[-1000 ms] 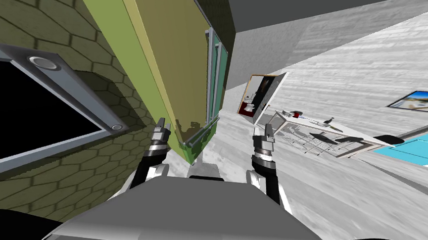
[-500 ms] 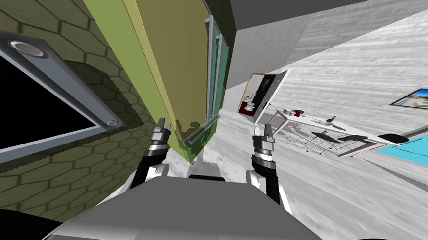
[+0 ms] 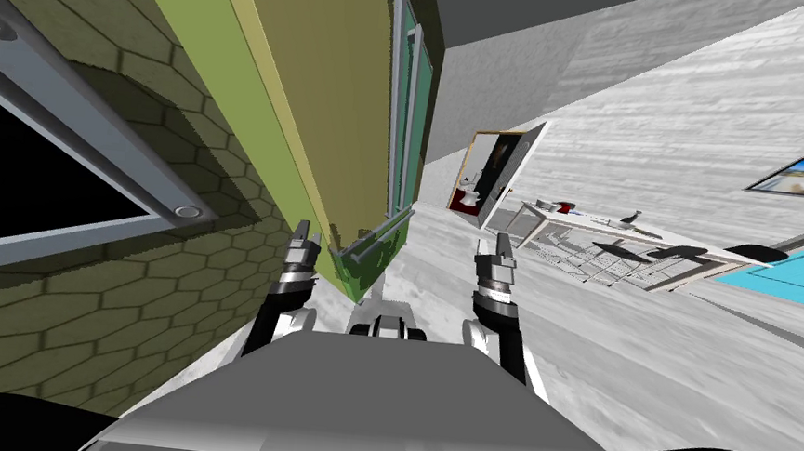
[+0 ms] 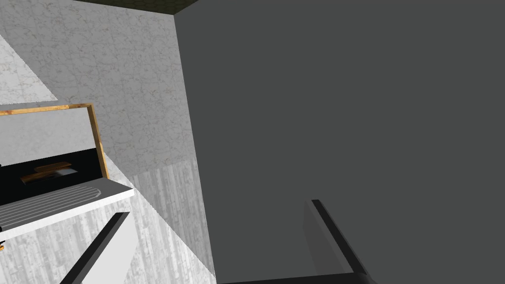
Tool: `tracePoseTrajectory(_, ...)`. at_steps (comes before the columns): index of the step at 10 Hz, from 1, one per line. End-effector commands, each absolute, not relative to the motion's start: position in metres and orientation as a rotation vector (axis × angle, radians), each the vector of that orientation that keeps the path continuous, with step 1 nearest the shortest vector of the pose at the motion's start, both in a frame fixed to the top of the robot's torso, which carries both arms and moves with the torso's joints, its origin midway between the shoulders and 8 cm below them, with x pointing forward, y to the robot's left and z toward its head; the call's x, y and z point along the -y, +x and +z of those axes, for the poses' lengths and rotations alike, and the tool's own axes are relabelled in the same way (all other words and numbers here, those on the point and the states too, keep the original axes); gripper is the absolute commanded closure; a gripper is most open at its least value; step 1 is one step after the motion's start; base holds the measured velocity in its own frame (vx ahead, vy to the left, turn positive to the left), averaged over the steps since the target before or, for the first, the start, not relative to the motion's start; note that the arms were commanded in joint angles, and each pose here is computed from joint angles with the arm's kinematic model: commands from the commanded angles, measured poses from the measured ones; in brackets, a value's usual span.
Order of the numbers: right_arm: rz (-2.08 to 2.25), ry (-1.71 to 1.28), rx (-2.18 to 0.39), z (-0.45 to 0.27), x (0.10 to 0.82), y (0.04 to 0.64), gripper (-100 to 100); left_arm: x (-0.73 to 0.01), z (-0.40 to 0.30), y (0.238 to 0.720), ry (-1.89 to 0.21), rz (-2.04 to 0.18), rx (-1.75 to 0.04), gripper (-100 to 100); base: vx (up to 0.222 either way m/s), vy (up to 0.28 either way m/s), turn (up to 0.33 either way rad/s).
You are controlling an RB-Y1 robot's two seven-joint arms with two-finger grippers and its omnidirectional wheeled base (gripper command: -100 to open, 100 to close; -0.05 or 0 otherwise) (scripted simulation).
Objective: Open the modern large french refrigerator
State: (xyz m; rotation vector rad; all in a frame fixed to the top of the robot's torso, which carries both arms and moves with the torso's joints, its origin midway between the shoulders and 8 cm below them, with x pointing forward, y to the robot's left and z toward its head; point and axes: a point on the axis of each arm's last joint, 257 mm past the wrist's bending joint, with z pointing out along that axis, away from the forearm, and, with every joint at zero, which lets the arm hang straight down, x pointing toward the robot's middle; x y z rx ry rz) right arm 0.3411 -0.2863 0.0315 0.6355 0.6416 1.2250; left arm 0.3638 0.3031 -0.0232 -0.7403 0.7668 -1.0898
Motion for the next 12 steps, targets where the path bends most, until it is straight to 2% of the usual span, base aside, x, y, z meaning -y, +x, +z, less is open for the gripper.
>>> tracePoseTrajectory(1,1.225,0.636,-0.642,0.031,0.286,0.341,0,-0.3,-0.025,0.365,-0.696,-1.076,-0.829,-100,0.045,-0.015,-0.02)
tracePoseTrajectory(5,1.225,0.636,-0.642,0.031,0.286,0.341,0,-0.299,-0.029,0.366,-0.657,-1.039,-0.918,-100,0.082,-0.025,-0.032)
tracePoseTrajectory(12,1.225,0.636,-0.642,0.031,0.286,0.341,0,-0.307,-0.04,0.366,-0.65,-0.931,-1.059,-100,0.14,-0.034,-0.054)
